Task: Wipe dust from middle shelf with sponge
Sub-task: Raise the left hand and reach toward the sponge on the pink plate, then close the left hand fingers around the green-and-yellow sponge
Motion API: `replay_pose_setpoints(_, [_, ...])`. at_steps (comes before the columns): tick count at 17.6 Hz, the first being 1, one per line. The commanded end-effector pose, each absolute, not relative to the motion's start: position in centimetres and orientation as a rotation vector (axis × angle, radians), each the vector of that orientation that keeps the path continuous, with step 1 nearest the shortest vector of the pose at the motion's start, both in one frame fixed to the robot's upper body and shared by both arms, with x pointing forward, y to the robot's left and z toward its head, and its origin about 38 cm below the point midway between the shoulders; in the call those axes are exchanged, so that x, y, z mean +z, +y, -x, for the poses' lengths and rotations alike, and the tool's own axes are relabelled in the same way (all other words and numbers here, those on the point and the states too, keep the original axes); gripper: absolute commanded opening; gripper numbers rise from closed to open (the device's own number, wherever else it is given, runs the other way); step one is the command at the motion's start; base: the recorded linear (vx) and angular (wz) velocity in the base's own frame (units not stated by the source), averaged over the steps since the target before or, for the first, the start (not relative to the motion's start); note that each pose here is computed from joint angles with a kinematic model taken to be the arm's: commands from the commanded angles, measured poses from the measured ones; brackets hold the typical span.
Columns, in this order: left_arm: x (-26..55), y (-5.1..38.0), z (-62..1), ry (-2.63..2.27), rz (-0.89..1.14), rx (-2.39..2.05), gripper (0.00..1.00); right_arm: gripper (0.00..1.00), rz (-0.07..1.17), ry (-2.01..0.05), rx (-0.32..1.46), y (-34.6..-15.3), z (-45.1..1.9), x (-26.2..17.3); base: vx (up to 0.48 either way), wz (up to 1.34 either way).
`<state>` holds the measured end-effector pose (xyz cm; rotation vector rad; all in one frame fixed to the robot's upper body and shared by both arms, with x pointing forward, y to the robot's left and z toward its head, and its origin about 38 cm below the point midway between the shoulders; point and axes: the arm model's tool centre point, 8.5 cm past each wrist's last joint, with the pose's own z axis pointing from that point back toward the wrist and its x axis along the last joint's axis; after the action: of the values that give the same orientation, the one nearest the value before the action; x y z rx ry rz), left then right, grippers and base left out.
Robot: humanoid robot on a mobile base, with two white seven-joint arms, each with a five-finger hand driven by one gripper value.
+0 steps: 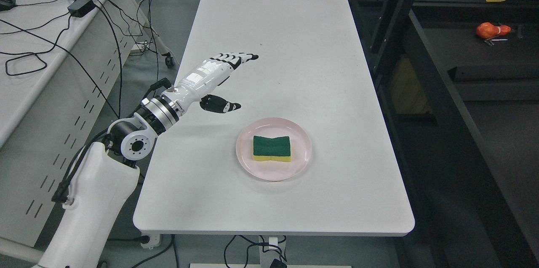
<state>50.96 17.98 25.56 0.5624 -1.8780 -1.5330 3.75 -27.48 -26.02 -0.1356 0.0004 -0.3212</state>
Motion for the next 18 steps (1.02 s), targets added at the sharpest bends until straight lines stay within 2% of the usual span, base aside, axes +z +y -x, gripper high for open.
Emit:
replay_pose_setpoints(1, [17.5, 8.7, -49.9, -1.618, -0.400, -2.013, 0.95, 1.00, 0.154, -0.019, -0.321, -28.7, -4.3, -25.9, 0.000, 0.00])
replay_pose_setpoints(5, [18.1, 8.1, -49.3, -1.587, -0.402, -2.085, 0.93, 1.00, 0.154, -0.019, -0.321, -28.7, -4.3, -25.9, 0.000, 0.00])
replay_pose_setpoints(14, [22.5, 10.2, -49.4, -1.531, -0.625, -2.172, 0.90, 1.00, 0.153, -0.019, -0.323, -28.7, -4.3, -25.9, 0.000, 0.00])
replay_pose_setpoints(18, [27.6, 10.5, -50.9, -1.565, -0.770, -2.163, 0.90, 1.00, 0.153, -0.019, -0.323, -28.7, -4.3, -25.9, 0.000, 0.00])
